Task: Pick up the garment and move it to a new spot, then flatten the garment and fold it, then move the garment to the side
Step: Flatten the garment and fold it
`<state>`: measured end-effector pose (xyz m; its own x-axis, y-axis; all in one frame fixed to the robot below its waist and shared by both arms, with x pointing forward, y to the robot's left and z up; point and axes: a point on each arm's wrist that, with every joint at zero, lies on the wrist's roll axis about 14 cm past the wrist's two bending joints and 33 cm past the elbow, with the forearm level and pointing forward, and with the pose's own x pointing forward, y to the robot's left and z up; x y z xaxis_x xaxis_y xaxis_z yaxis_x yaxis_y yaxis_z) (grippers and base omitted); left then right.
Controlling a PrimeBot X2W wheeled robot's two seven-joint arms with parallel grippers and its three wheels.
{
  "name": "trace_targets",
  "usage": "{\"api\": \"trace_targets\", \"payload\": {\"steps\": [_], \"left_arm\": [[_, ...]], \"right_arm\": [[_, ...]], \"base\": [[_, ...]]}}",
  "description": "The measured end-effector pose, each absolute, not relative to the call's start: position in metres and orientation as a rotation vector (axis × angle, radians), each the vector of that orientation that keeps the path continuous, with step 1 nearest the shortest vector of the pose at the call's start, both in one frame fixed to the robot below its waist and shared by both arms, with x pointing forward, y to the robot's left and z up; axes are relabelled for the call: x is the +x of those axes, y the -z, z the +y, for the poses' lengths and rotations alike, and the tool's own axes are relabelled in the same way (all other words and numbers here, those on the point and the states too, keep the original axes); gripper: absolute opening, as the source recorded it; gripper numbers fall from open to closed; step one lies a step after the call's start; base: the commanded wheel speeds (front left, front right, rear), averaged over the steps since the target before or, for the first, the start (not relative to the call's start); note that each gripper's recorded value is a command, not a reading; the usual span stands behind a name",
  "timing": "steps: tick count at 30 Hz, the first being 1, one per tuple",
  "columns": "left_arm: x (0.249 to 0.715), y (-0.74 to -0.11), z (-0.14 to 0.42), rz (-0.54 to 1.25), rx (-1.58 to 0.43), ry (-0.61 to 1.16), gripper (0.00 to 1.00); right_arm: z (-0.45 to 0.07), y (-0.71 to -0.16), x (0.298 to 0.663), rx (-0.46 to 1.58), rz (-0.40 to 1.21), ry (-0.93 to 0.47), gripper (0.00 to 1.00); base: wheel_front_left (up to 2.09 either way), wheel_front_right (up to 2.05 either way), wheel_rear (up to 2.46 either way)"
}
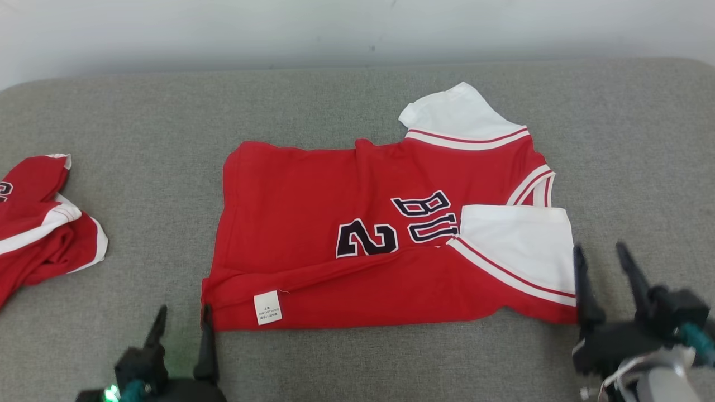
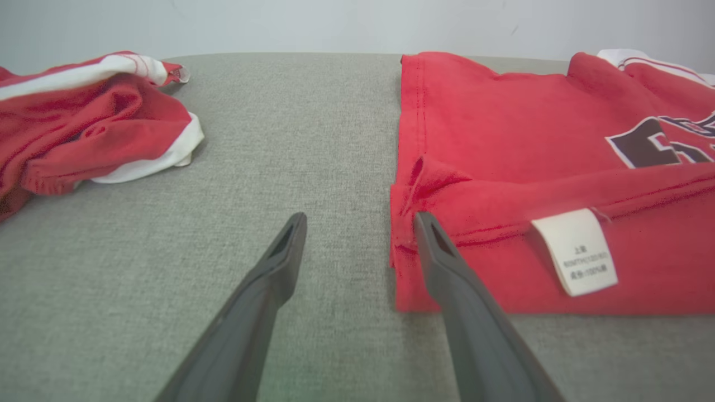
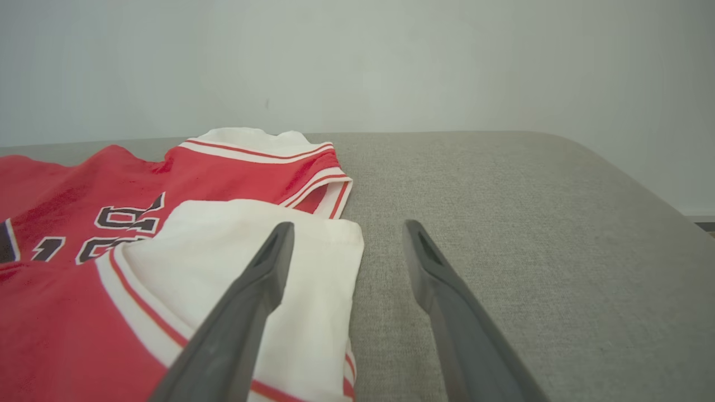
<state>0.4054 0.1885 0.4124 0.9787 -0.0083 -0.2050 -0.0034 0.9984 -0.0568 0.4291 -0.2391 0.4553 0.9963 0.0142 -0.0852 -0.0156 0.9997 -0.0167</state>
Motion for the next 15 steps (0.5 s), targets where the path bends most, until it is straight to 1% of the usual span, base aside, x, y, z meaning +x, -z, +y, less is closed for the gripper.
{"api": "trace_targets", "payload": {"steps": [3, 6, 11, 15], "left_arm": [[0.389, -0.404, 0.183, 0.236, -0.078, 0.009, 1.00], [0.385, -0.406, 0.186, 0.227, -0.091, -0.019, 1.00], [0.384, -0.410, 0.180, 0.217, -0.091, 0.000, 1.00], [0.385, -0.414, 0.175, 0.206, -0.090, 0.016, 1.00]], "right_arm": [[-0.240, -0.436, 0.405, -0.010, 0.149, -0.015, 1.00], [-0.244, -0.425, 0.389, -0.002, 0.188, -0.002, 1.00], [-0.246, -0.412, 0.376, 0.035, 0.229, 0.022, 1.00], [-0.239, -0.399, 0.371, 0.055, 0.271, 0.014, 1.00]], "base": [[0.00, 0.00, 0.00], [0.00, 0.00, 0.00], [0.00, 0.00, 0.00], [0.00, 0.00, 0.00]]}}
